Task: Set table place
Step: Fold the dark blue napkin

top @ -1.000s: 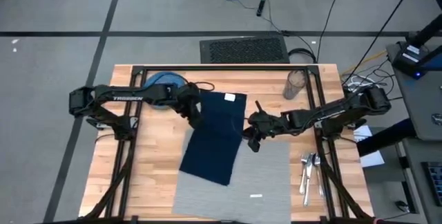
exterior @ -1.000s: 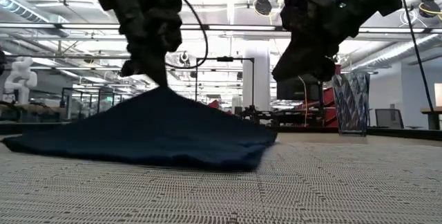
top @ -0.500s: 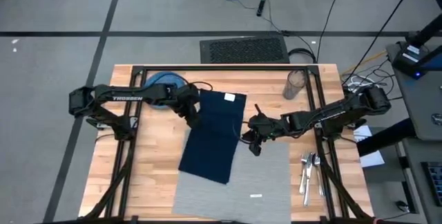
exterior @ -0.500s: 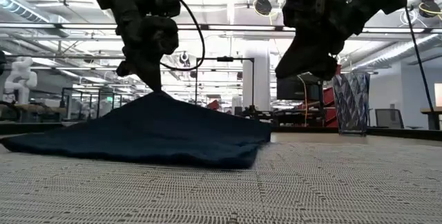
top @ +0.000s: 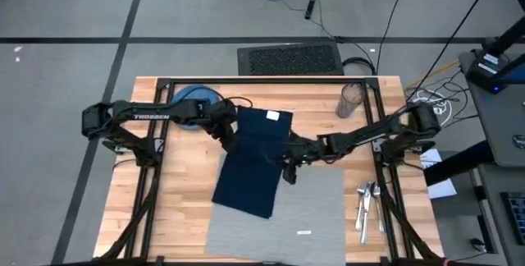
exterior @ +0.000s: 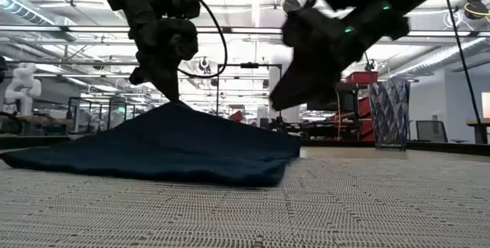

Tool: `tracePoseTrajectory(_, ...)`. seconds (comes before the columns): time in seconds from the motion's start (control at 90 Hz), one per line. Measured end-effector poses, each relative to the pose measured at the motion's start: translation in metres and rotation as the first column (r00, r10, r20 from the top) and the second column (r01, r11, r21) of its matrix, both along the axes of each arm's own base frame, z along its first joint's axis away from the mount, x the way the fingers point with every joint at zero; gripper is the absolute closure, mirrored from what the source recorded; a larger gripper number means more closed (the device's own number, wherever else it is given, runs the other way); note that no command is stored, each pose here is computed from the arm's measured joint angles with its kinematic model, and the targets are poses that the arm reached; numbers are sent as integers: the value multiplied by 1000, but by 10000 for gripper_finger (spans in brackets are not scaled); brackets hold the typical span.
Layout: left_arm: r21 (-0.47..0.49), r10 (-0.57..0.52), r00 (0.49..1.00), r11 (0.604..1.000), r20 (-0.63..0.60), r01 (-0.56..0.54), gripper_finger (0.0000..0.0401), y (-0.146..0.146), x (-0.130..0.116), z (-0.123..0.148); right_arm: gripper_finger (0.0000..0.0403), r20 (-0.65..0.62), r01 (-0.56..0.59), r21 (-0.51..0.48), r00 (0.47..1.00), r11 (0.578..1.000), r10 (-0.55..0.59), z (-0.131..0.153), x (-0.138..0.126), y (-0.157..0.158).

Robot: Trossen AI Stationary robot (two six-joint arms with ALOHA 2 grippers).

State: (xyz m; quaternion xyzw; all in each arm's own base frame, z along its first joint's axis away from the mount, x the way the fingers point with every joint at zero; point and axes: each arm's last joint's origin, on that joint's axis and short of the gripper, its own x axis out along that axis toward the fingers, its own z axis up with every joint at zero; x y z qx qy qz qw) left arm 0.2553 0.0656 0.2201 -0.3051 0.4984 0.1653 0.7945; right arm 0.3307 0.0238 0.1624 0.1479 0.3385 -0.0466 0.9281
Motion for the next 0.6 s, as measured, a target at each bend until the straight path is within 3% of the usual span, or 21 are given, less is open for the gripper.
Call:
tracePoseTrajectory(0.122,2,-3,1000,1000,-1,3,401,0,0,0,209,-2,-22,-57,1000,998,22,2,23,-6)
tracePoseTrajectory(0.278,7,-3,1000,1000,0,3,401,0,0,0,188,-101,-55,-116,994,992,43,-5,42,-16)
tracePoseTrajectory(0.433,11,-3,1000,1000,1,3,401,0,0,0,177,-155,-95,-83,985,992,81,-21,55,-21)
tracePoseTrajectory(0.6,11,-2,1000,1000,1,2,401,0,0,0,175,-201,-46,-65,979,997,32,-38,57,-26)
